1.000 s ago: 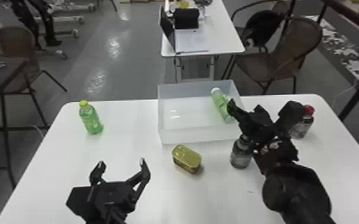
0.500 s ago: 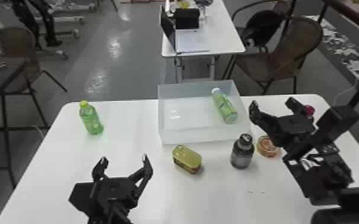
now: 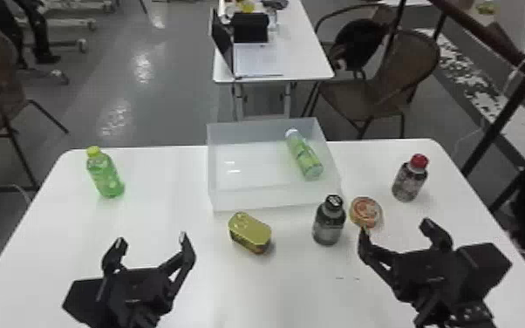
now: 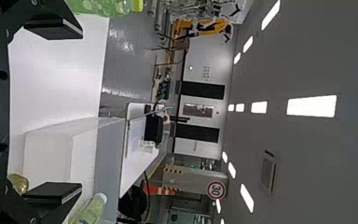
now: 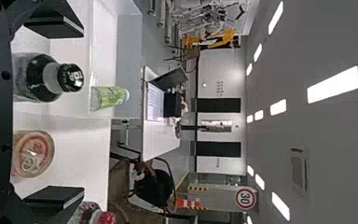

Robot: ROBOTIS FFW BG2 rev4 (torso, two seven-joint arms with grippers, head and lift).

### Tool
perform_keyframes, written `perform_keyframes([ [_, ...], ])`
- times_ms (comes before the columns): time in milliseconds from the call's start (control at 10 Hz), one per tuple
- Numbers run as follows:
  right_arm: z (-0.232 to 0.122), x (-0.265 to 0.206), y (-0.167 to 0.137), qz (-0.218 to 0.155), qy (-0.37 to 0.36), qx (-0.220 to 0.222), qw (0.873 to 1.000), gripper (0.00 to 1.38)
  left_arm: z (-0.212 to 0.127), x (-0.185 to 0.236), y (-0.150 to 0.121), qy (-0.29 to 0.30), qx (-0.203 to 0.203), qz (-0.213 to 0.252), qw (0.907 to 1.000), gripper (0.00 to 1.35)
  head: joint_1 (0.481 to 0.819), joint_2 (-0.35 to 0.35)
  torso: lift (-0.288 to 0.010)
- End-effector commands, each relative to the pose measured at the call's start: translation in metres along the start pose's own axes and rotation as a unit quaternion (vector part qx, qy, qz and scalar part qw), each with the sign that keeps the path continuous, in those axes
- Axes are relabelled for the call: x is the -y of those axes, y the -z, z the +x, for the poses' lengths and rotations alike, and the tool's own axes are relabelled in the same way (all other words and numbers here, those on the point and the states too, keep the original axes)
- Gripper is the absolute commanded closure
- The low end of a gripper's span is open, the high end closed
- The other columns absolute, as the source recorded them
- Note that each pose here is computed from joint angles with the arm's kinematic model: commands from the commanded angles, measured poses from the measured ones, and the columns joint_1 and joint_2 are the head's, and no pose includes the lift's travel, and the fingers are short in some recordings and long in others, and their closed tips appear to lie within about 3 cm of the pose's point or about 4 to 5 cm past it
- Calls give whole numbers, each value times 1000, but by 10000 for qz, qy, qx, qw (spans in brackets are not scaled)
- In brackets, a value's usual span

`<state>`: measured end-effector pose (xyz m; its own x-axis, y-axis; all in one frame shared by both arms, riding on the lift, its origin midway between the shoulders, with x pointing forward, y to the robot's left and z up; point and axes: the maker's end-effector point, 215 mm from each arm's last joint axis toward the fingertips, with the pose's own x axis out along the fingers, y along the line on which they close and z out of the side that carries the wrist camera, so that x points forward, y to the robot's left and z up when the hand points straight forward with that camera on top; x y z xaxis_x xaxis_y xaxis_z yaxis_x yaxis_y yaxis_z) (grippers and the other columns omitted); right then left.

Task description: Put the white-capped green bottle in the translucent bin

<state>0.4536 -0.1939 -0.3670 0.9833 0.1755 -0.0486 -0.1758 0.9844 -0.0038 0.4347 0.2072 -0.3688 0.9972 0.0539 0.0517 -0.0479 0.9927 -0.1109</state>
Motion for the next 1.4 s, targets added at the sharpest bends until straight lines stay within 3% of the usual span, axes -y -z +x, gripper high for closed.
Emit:
perform_keyframes([
  [0, -1, -5, 10, 79, -126, -92, 9998, 111, 0, 0, 0, 23, 1, 16, 10000, 148, 695, 13, -45],
  [400, -5, -14, 16, 195, -158, -234, 9994, 117, 0, 1, -2, 12, 21, 53, 10000, 148, 695, 25, -45],
  [800, -8, -10, 6, -174, -14, -279, 9995, 108, -1, 2, 1, 62, -31, 83, 9999, 148, 695, 24, -45],
  [1000, -6, -9, 10, -142, -48, -405, 9991, 84, 2, 3, -1, 70, -6, 98, 9999, 148, 695, 25, -45],
  [1300, -3, -10, 2, -192, -15, -242, 9995, 90, 0, 3, 0, 83, -15, 106, 9999, 148, 695, 23, -45],
])
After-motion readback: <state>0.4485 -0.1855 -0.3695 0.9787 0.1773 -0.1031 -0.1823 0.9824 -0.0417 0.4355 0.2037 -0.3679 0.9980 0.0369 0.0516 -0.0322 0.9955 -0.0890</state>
